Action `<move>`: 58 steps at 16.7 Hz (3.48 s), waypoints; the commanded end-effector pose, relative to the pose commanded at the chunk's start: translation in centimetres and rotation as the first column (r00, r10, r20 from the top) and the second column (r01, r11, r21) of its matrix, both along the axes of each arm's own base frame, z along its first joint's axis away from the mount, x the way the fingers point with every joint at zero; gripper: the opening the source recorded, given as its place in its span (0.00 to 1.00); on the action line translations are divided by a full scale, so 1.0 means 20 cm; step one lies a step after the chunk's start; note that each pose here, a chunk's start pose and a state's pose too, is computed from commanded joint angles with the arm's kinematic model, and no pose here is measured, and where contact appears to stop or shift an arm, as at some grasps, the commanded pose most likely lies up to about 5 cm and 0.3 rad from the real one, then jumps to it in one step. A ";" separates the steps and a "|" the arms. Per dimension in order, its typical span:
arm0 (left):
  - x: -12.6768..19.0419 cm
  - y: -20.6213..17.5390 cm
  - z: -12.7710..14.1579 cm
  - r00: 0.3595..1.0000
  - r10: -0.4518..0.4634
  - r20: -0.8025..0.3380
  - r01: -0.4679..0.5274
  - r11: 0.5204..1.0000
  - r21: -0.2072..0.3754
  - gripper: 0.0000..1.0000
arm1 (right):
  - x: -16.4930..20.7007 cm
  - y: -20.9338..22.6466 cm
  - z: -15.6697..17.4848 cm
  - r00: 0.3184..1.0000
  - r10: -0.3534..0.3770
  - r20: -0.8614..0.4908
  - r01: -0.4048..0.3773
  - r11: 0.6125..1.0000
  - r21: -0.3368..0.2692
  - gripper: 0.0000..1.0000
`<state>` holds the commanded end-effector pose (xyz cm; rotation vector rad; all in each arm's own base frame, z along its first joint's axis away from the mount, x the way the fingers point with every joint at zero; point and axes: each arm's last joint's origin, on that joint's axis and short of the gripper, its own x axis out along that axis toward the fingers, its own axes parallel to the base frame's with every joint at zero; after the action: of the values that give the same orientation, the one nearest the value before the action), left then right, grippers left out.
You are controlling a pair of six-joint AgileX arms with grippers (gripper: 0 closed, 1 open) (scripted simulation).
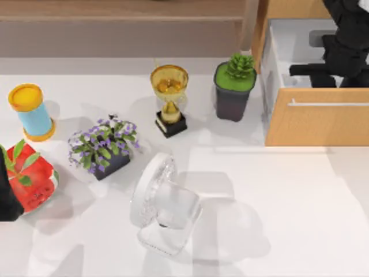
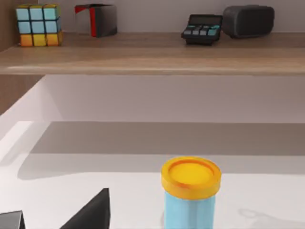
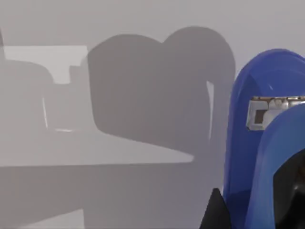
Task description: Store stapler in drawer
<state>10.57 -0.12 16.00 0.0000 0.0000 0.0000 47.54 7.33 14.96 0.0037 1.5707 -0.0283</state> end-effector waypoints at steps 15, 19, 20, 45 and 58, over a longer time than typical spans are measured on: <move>0.00 0.00 0.00 1.000 0.000 0.000 0.000 1.000 0.000 1.00 | 0.00 0.00 0.00 1.000 0.000 0.000 0.000 1.000 0.000 0.90; 0.00 0.00 0.00 1.000 0.000 0.000 0.000 1.000 0.000 1.00 | 0.00 0.00 0.00 1.000 0.000 0.000 0.000 1.000 0.000 1.00; 0.00 0.00 0.00 1.000 0.000 0.000 0.000 1.000 0.000 1.00 | 0.00 0.00 0.00 1.000 0.000 0.000 0.000 1.000 0.000 1.00; 0.00 0.00 0.00 1.000 0.000 0.000 0.000 1.000 0.000 1.00 | -0.51 0.41 0.31 0.138 0.684 0.716 -0.486 0.677 -0.553 1.00; 0.00 0.00 0.00 1.000 0.000 0.000 0.000 1.000 0.000 1.00 | -1.20 0.18 -0.27 -0.184 0.975 0.127 -0.095 0.111 -0.989 1.00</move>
<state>10.57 -0.12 16.00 0.0000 0.0000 0.0000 23.59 11.01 9.64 -1.4235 -0.0910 0.2002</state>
